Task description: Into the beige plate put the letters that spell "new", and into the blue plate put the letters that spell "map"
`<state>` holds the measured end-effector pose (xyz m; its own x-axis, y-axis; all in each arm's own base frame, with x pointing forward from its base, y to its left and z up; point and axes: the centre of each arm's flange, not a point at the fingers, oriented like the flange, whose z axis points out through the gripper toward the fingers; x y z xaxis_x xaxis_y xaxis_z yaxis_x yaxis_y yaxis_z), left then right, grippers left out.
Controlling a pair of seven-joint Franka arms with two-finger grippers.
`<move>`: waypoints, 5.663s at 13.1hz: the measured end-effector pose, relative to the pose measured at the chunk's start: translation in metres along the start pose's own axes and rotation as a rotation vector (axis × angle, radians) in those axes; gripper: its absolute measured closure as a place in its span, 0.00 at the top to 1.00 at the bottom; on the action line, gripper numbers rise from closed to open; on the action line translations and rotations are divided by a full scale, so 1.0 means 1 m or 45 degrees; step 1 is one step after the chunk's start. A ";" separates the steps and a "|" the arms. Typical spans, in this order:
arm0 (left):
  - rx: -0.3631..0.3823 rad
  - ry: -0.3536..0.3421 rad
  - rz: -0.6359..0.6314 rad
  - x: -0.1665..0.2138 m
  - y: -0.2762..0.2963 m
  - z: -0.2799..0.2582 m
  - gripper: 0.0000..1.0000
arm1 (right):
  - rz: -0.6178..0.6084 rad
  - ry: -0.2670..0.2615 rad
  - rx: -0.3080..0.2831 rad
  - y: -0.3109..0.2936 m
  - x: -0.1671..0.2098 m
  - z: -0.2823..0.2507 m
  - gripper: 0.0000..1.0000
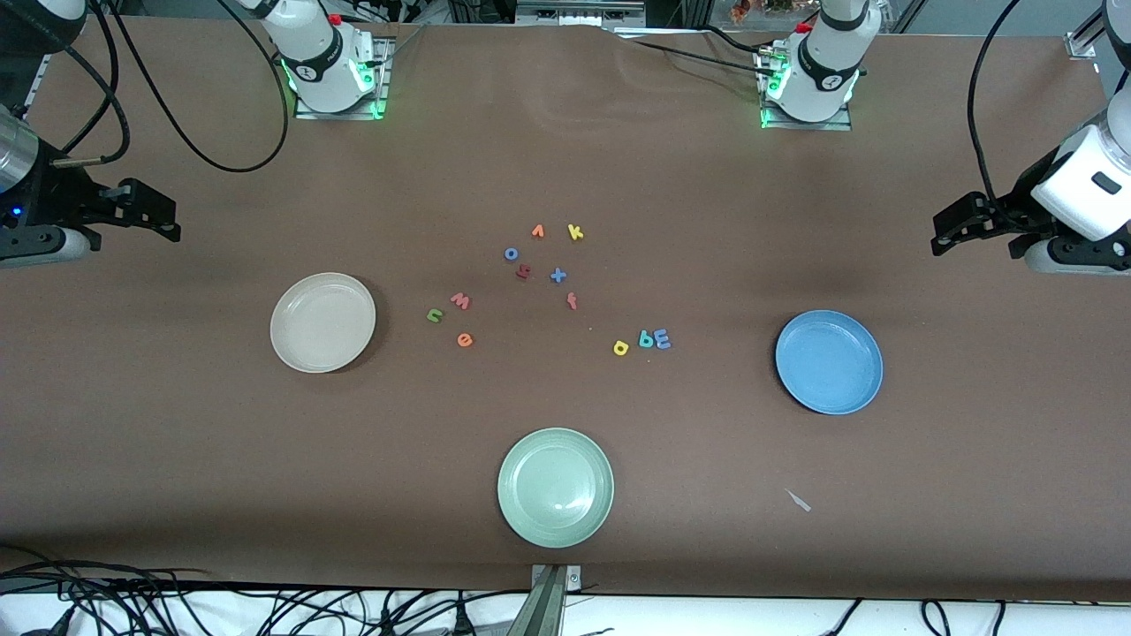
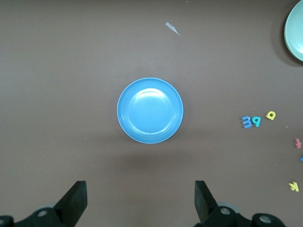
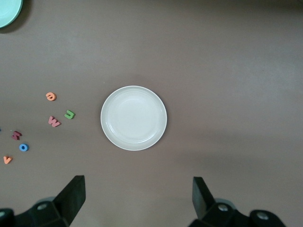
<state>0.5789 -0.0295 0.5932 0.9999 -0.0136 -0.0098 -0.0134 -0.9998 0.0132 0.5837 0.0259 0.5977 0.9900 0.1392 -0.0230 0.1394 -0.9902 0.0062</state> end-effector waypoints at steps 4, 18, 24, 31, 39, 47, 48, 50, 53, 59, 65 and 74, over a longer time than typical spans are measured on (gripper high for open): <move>0.000 -0.001 -0.005 0.001 -0.002 0.001 1.00 | 0.001 -0.007 0.001 0.000 0.000 0.001 1.00; -0.001 0.014 -0.009 0.001 -0.004 -0.005 1.00 | 0.004 -0.008 0.000 0.001 0.000 0.002 1.00; -0.001 0.015 -0.009 0.001 -0.004 -0.005 1.00 | 0.004 -0.008 0.000 0.001 0.000 0.002 1.00; 0.000 0.015 -0.011 0.001 -0.005 -0.005 1.00 | 0.004 -0.008 0.000 0.001 0.000 0.002 1.00; -0.001 0.015 -0.010 0.001 -0.004 -0.005 1.00 | 0.005 -0.009 0.000 0.001 0.000 0.002 1.00; -0.001 0.015 -0.010 0.001 -0.004 -0.005 1.00 | 0.011 -0.010 0.000 0.004 0.000 0.002 1.00; -0.001 0.015 -0.007 0.001 -0.003 -0.005 1.00 | 0.011 -0.010 0.000 0.004 0.000 0.002 1.00; -0.001 0.015 -0.007 0.001 -0.003 -0.005 1.00 | 0.011 -0.010 -0.001 0.004 0.000 0.002 1.00; 0.000 0.017 -0.017 0.001 -0.008 -0.006 1.00 | 0.011 -0.010 -0.001 0.004 0.000 0.002 1.00; 0.000 0.017 -0.017 0.001 -0.007 -0.006 1.00 | 0.011 -0.009 -0.001 0.004 0.000 0.002 1.00; -0.002 -0.010 -0.002 0.007 -0.001 0.007 1.00 | 0.012 -0.009 -0.001 0.004 0.000 0.002 1.00; -0.003 0.007 -0.013 0.009 -0.006 0.000 1.00 | 0.013 -0.010 -0.001 0.004 0.000 0.003 1.00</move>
<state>0.5883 -0.0233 0.5931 1.0000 -0.0029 -0.0044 -0.0029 -0.9999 0.0152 0.5846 0.0216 0.5951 0.9912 0.1292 -0.0304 0.1294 -0.9916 0.0070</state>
